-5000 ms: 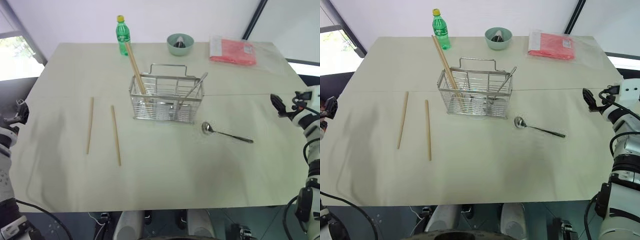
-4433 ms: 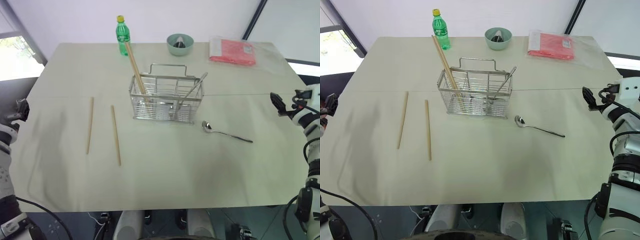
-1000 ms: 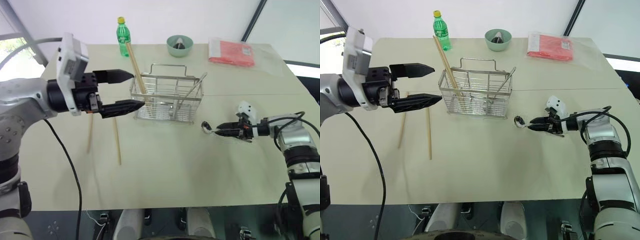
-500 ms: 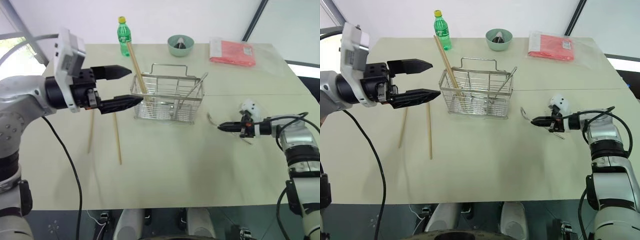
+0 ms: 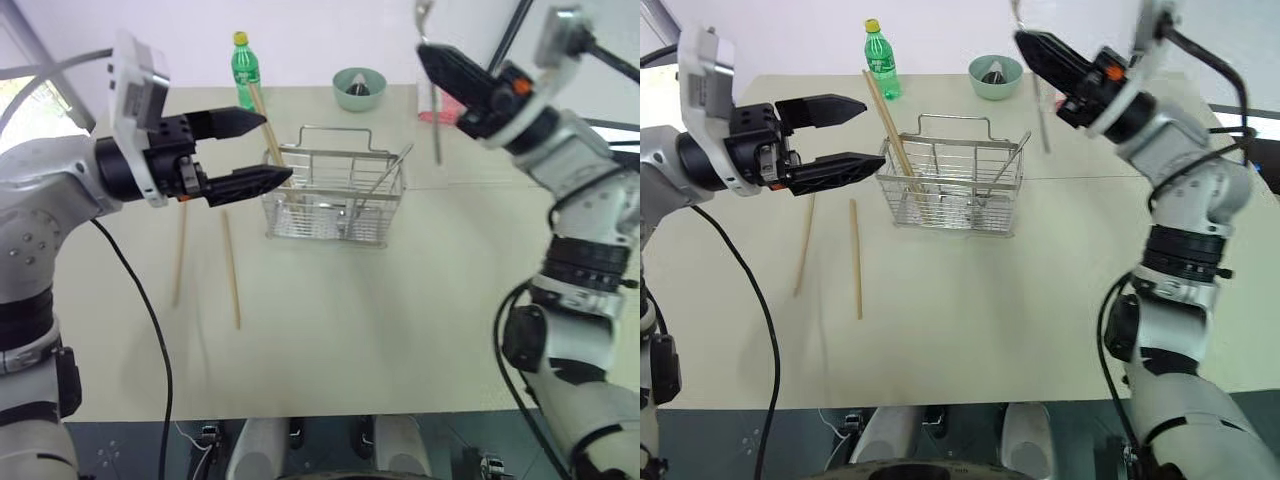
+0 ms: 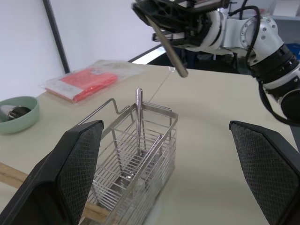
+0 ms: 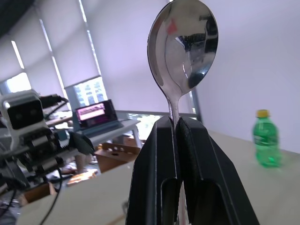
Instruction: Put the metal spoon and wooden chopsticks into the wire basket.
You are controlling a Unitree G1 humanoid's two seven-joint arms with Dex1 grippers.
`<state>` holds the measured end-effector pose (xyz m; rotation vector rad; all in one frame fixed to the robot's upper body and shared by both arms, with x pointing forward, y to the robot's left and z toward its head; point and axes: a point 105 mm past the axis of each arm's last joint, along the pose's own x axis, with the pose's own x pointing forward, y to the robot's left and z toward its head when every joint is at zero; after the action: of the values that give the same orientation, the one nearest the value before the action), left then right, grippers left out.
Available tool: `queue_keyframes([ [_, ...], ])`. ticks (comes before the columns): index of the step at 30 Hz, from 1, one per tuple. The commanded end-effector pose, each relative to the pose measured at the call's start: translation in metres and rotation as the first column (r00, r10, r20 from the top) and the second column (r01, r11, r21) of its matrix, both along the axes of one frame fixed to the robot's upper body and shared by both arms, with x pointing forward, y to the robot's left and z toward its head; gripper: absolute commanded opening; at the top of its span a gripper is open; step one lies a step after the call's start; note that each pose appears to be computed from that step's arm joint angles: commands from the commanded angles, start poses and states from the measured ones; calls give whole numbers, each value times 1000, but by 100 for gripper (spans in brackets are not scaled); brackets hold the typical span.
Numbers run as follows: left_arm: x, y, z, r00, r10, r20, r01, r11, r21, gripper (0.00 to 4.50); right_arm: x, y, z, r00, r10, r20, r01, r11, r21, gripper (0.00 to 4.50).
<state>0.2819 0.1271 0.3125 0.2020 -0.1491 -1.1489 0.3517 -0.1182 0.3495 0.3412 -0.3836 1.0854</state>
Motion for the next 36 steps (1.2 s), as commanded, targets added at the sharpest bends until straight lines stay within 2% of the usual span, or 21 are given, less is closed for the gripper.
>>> queue_keyframes([
  [1,-4,0,14,998,3,69,-2,1000,-11,450,-5,13,26,997,-31,74,25,996,84,6],
  [6,-5,-1,16,997,11,76,-10,1000,-17,450,9,30,11,997,-41,63,34,993,113,6],
  [11,-7,0,20,996,30,82,-28,999,-21,450,25,29,-14,995,-97,23,93,985,143,6],
  [19,-10,0,23,996,39,81,-37,999,-19,450,43,20,-55,981,-189,-42,193,974,119,6],
  [20,-9,0,23,996,40,81,-38,999,-19,450,44,18,-57,979,-200,-48,205,971,120,76],
  [21,-9,0,24,996,40,81,-39,999,-19,450,45,17,-59,977,-205,-53,210,970,122,111],
  [25,-7,0,24,996,41,79,-39,999,-18,450,41,12,-57,977,-207,-50,212,968,134,307],
  [27,-6,0,24,996,39,77,-38,999,-19,450,39,10,-55,977,-208,-48,213,968,134,418],
  [28,-6,0,23,996,39,76,-38,999,-20,450,38,8,-54,977,-209,-53,214,966,143,442],
  [31,-1,2,21,996,62,72,-60,998,-32,450,31,-4,-42,978,-203,-50,209,963,171,442],
  [36,16,17,24,979,193,69,-187,979,-81,450,15,-27,-2,983,-183,31,174,964,200,442],
])
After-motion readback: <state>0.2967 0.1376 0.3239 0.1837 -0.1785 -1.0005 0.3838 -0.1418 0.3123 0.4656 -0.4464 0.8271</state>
